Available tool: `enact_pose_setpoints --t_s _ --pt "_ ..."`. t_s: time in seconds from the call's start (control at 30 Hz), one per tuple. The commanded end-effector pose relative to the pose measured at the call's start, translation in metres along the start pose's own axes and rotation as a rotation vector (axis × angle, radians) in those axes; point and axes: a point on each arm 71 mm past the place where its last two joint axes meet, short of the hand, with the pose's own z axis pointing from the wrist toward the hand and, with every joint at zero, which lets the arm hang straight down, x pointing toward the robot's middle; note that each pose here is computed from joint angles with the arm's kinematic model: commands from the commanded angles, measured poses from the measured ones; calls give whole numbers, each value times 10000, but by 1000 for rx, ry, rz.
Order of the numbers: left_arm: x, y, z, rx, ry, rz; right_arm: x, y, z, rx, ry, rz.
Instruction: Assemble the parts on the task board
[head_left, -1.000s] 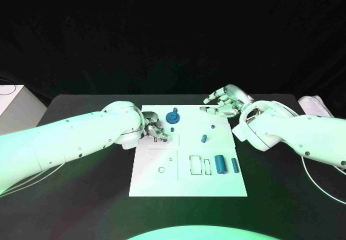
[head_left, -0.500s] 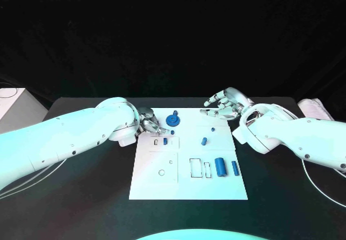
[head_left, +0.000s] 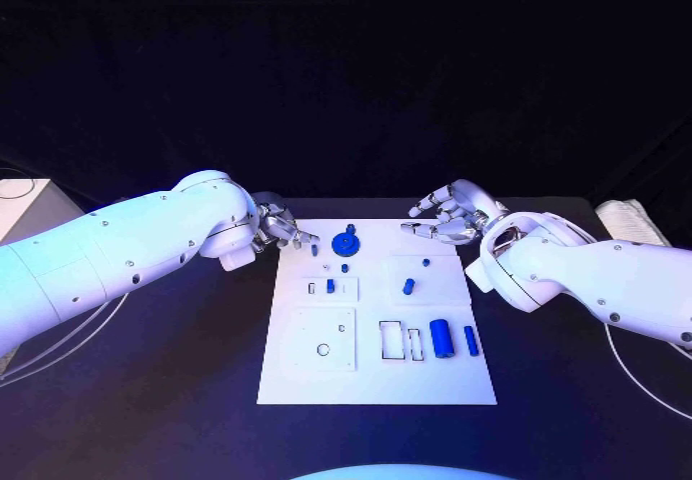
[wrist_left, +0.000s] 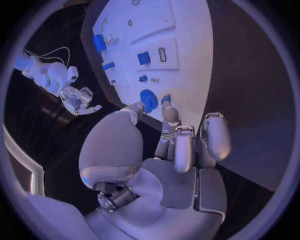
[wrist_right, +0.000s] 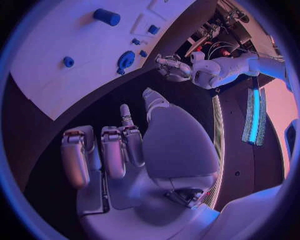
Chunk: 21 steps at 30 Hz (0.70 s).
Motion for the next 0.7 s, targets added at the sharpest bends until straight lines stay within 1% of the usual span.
enact_pose_setpoints --t_s 0.03,0.23,0.43,0.7 --pt "-47 -26 23 10 7 18 5 5 -3 -9 5 -8" --pt "-94 -57 93 -4 4 28 11 14 -3 -11 7 -8" --pt "-74 -99 182 -15 22 34 18 24 -3 -13 9 -8" --pt "-77 -87 260 -34 31 34 20 29 -4 -14 10 -7"
